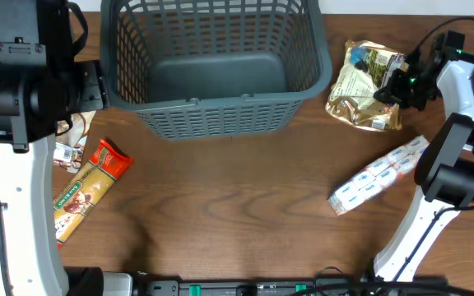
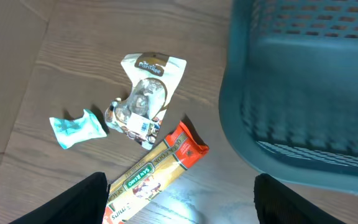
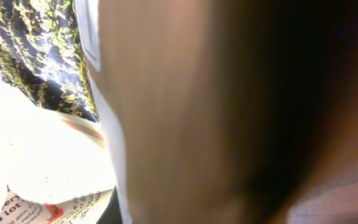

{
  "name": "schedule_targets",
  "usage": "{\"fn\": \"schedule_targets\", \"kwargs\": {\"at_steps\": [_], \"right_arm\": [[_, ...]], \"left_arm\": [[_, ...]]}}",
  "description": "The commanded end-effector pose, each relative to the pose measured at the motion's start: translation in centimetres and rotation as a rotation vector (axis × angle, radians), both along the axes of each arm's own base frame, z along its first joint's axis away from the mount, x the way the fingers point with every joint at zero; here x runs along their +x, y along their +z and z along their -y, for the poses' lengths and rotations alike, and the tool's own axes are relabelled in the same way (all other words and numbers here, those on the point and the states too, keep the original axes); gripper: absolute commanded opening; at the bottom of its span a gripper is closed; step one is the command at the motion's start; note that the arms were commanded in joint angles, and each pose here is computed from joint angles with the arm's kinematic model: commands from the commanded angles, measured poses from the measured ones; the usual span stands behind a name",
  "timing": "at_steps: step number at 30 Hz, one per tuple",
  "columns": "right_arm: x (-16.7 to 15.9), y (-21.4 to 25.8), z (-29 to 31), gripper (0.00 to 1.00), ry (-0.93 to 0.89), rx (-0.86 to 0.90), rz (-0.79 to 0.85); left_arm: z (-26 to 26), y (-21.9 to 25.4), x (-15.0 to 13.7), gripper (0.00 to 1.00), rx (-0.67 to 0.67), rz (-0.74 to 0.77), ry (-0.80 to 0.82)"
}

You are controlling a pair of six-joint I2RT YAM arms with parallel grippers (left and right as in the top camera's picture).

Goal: Pack container
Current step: 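Lift the gold pouch with the right gripper and drop it into the basket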

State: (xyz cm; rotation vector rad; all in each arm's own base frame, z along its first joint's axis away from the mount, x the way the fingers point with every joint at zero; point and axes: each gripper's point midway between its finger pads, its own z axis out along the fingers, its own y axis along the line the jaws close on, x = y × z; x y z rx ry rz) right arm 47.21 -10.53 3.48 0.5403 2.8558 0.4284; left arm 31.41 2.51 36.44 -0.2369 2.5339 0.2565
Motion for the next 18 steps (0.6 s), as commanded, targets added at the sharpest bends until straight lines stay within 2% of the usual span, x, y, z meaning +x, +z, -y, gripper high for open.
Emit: {"fn": "schedule_targets", "kwargs": {"at_steps": [1, 8, 13, 18], "right_arm": [[-0.6, 2.7, -0.5, 0.01, 0.027, -0.051, 0.022], [-0.8, 16.6, 1.6, 0.01, -0.129, -0.225, 0.292], [-2.3, 26.9, 0.8, 0.01, -0.142, -0.299, 0.553], [-4.1, 36.9, -2.5, 0.01, -0.081, -0.359, 0.853]], "left_arm": [[-0.2, 0.3, -0.1, 0.74, 0.000, 0.010, 0.007], [-0.2, 0.2, -0.2, 0.74, 0.000, 0.004, 0.007], [-0.2, 0.0, -0.5, 0.74, 0.001, -0.011, 0.007], [-0.2, 0.0, -0.6, 0.74, 0.001, -0.016, 0.007]]}}
